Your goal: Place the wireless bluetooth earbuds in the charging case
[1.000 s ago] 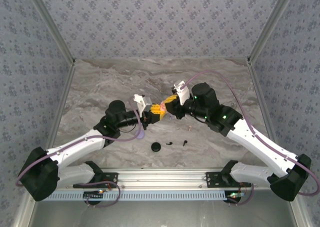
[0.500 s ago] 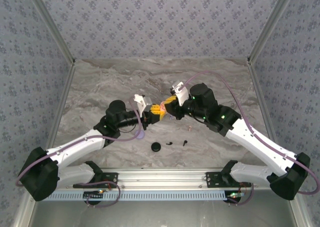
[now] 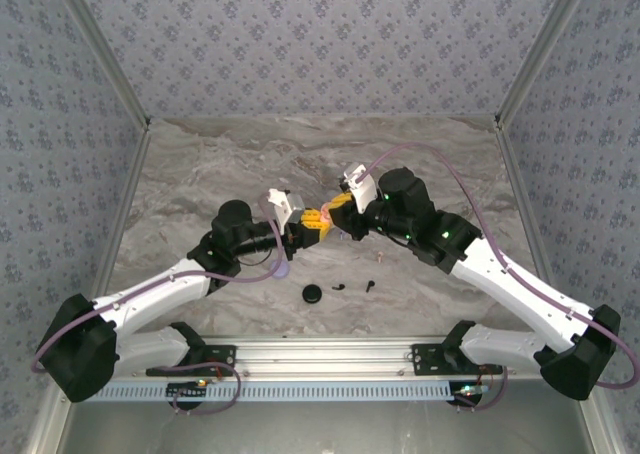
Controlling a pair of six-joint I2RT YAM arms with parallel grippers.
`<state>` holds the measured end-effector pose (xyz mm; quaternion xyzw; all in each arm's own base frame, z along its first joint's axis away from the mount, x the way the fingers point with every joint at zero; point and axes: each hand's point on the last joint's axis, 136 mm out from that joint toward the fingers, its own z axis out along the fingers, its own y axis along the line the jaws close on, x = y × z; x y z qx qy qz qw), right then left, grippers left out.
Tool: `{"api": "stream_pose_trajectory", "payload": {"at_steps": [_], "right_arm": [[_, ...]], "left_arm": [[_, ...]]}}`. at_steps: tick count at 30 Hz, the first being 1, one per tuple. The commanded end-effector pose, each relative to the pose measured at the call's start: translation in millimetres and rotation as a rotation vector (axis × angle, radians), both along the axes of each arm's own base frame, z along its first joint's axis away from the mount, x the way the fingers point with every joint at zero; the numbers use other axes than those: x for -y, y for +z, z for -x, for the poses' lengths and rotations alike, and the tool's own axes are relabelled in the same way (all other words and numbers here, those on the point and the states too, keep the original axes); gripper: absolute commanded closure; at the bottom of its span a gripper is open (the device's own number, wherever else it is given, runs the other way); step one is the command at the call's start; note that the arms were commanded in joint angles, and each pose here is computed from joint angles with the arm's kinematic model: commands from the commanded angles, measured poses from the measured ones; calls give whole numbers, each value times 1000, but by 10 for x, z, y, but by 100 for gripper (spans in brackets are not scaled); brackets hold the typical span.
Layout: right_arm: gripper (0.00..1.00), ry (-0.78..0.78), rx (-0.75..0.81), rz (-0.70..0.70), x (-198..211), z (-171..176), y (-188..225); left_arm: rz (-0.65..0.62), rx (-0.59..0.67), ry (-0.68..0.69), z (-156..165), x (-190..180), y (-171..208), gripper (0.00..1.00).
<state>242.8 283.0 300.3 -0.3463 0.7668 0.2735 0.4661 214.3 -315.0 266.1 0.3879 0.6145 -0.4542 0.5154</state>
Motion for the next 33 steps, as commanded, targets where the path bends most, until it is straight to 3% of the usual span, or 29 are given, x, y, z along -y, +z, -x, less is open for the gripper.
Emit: {"api": "stream_pose_trajectory", "payload": {"at_steps": [1, 33], "right_arm": [[80, -7, -2, 36, 42, 22, -78], [78, 54, 18, 51, -34, 68, -135]], "left_arm": [[54, 55, -21, 27, 40, 256, 100], [65, 25, -17, -22, 82, 284, 100]]}}
